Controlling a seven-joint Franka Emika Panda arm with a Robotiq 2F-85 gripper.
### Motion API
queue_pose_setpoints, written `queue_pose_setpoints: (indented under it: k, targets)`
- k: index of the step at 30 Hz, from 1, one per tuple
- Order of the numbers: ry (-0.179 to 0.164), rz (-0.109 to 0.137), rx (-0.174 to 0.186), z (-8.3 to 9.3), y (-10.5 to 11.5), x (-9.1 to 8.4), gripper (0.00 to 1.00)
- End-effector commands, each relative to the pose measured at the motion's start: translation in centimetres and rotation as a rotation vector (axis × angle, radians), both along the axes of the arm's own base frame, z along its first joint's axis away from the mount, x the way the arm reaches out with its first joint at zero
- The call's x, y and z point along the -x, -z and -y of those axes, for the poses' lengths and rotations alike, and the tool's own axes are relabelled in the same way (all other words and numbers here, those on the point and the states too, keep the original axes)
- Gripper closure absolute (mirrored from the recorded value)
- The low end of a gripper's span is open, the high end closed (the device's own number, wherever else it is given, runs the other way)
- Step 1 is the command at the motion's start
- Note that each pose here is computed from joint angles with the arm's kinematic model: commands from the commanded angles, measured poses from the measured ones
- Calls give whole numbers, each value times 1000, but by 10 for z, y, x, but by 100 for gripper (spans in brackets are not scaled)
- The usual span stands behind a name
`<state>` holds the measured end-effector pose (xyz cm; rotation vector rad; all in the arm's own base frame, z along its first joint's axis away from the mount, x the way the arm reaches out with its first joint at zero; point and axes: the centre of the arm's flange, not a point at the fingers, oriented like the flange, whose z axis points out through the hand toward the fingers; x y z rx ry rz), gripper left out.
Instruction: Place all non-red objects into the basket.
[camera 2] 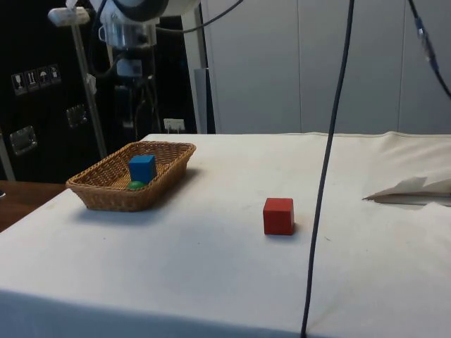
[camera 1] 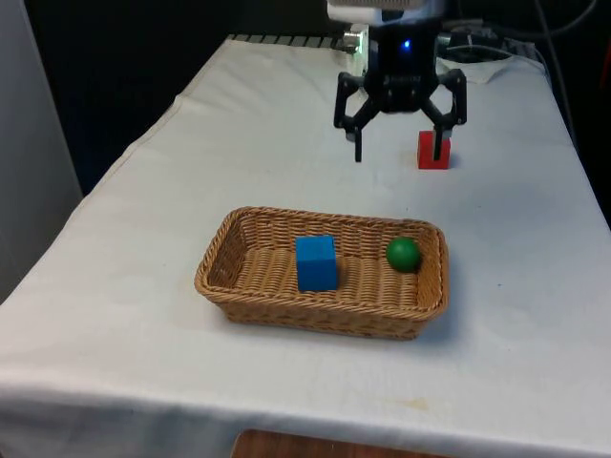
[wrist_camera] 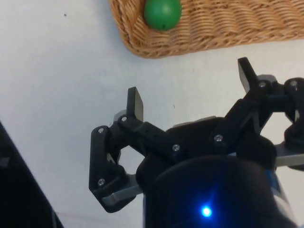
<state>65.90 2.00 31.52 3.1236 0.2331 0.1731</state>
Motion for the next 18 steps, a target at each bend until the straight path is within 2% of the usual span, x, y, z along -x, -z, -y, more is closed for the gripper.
queue_pose_setpoints:
  k: [1, 4, 5, 11, 18]
  targets:
    - [9, 2, -7, 0, -6, 4, 0]
    - [16, 3, -20, 0, -16, 11, 0]
    - [11, 4, -15, 1, -12, 8, 0]
    - [27, 4, -41, 4, -29, 24, 0]
    - [36, 2, -56, 6, -36, 37, 0]
